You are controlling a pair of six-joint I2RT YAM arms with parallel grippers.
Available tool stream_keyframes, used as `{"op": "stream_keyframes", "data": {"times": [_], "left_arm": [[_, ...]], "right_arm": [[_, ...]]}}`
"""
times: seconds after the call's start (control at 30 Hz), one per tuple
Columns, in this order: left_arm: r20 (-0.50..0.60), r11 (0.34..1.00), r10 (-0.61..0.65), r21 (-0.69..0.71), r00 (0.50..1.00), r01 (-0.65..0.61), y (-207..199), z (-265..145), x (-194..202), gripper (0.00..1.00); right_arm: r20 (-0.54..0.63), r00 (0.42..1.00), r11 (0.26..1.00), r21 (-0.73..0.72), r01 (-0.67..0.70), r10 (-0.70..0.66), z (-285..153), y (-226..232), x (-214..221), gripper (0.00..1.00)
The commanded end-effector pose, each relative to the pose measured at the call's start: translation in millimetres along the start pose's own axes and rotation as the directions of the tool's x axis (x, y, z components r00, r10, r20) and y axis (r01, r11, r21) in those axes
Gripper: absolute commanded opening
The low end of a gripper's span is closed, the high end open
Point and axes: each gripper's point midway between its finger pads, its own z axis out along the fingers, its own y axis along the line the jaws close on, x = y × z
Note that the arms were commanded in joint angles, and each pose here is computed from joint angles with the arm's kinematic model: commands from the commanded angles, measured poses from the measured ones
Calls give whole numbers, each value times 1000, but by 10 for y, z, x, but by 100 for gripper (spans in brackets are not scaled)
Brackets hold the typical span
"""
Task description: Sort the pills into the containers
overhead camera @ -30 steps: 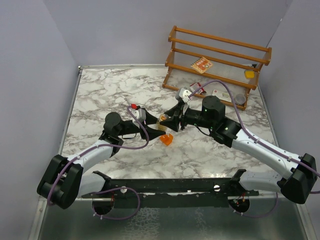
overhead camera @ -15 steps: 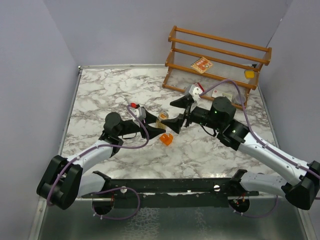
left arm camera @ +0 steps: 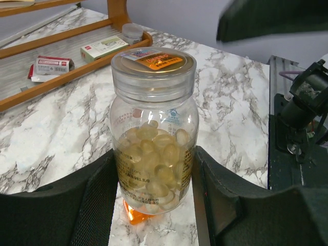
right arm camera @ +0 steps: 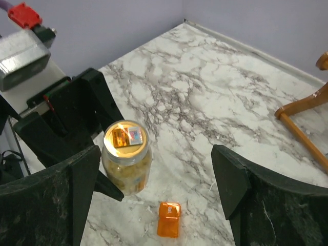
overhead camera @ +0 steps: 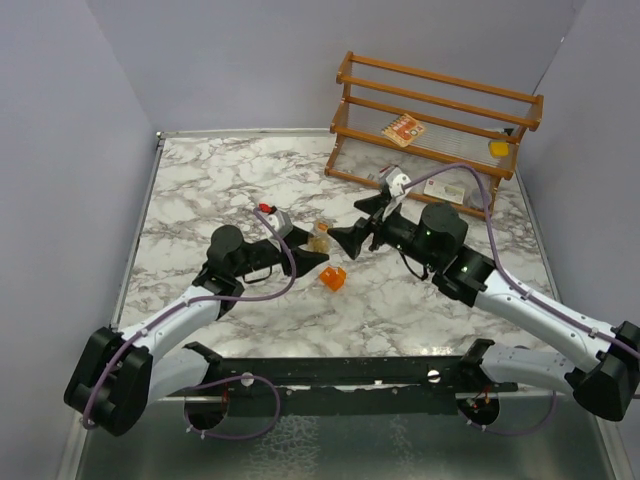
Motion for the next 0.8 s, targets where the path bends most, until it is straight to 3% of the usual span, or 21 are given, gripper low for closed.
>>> {"op": "stream_keyframes", "data": {"times": [0.0, 0.1, 0.2, 0.23, 0.43, 0.57, 0.77], "left_arm": [[8, 995, 53, -88, 999, -52, 62, 44, -181, 0], [-1, 992, 75, -101, 997, -74, 31, 63, -186, 0], [-12, 990, 91, -105, 996, -91, 9, 82, -147, 0], [-17, 991, 93, -100, 996, -94, -4, 93, -127, 0], [-26, 985, 129, -111, 991, -131, -58, 116, -71, 0], [-6, 971, 183, -153, 983, -182, -62, 73, -135, 0], [22, 959, 218, -188, 976, -210, -61, 4, -189, 0]], "right_arm": [[56, 998, 999, 29, -14, 12, -9, 48, 13, 90], [59, 998, 1000, 20, -6, 5, 47, 124, 40, 84], [51, 998, 1000, -8, -25, 25, 115, 207, 60, 57], [47, 998, 999, -10, -32, 33, 138, 223, 69, 53], [58, 996, 998, 4, -66, 65, 185, 276, 87, 56], [91, 990, 994, 9, -106, 104, 146, 278, 53, 65], [164, 976, 988, 40, -151, 142, 34, 232, -75, 64]]}}
